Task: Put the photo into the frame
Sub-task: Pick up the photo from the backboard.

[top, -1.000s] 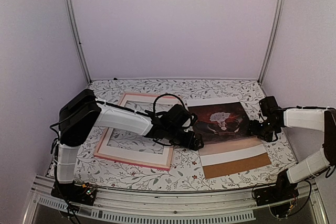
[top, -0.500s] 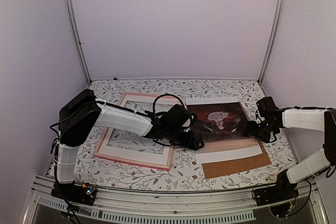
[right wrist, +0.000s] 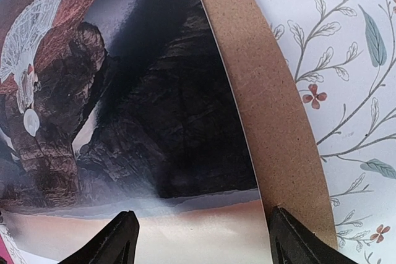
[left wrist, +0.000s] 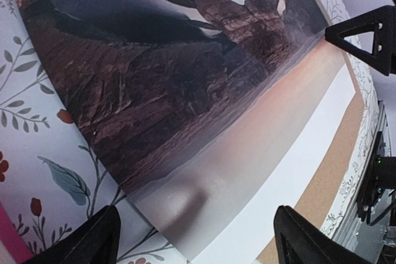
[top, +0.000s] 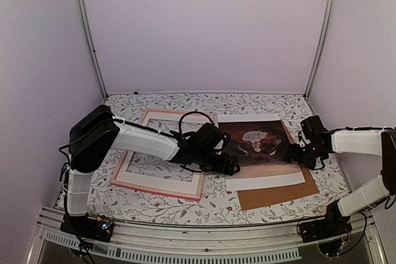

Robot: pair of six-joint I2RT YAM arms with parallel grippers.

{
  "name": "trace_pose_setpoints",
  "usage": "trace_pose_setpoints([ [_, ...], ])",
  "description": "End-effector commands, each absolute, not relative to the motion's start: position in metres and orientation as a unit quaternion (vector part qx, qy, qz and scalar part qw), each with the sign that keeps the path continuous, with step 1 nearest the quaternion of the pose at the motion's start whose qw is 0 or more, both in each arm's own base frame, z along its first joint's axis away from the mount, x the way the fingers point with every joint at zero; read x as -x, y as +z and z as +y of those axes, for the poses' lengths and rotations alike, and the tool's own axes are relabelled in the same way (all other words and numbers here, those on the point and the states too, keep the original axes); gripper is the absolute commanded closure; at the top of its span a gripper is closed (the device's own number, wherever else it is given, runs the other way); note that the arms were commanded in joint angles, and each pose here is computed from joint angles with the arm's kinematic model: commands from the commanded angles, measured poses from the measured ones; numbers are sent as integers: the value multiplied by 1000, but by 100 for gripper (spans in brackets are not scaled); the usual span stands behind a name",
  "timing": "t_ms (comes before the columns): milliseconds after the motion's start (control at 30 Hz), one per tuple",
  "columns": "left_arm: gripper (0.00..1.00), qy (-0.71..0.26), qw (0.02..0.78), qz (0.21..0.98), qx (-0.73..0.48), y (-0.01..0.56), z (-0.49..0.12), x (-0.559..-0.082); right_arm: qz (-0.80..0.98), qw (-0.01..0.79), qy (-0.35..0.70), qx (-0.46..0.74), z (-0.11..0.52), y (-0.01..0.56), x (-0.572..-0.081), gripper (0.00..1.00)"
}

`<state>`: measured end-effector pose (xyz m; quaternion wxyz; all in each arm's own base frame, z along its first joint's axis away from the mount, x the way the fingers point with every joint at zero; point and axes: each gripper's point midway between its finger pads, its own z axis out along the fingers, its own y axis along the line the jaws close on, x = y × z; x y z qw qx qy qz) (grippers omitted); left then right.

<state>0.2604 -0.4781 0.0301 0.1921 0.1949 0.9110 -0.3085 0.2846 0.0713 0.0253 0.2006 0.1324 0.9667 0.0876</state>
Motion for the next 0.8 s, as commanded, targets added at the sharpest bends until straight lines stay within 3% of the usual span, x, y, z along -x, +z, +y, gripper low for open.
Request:
trace_pose_setpoints([
  [0, 11, -266, 157, 940, -148, -5, -446, -255, 968, 188, 104, -128, 81, 17, -279, 24],
  [767, 7, -297, 134, 944, -44, -6, -426, -278, 966, 221, 77, -110, 82, 27, -290, 23],
])
